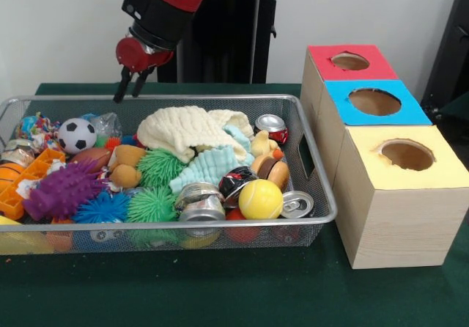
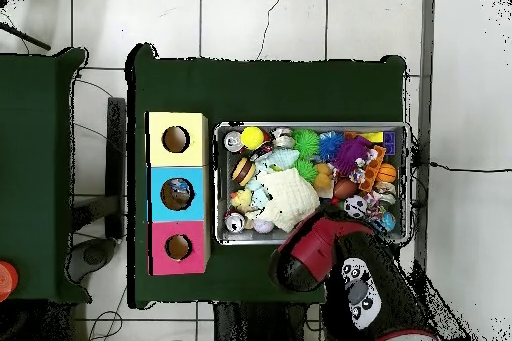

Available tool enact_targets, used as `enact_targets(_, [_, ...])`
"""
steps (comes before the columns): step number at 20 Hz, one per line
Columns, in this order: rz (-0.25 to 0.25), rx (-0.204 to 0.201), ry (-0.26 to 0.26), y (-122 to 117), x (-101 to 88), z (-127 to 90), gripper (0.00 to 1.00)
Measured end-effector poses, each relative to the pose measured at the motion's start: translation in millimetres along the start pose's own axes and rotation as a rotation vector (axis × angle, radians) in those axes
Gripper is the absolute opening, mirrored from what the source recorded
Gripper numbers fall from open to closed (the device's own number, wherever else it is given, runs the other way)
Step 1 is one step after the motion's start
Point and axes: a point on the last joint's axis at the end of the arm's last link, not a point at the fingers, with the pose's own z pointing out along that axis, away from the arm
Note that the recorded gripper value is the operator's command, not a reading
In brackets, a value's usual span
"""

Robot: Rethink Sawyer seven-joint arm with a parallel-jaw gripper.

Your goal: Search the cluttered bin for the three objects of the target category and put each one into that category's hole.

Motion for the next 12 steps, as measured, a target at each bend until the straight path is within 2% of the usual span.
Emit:
enact_targets(5, [-0.019, 0.002, -0.004, 2.7, -9.0, 0.0, 1.00])
enact_targets(12, [-0.041, 0.035, -0.012, -7.2, -19.1, 0.8, 1.00])
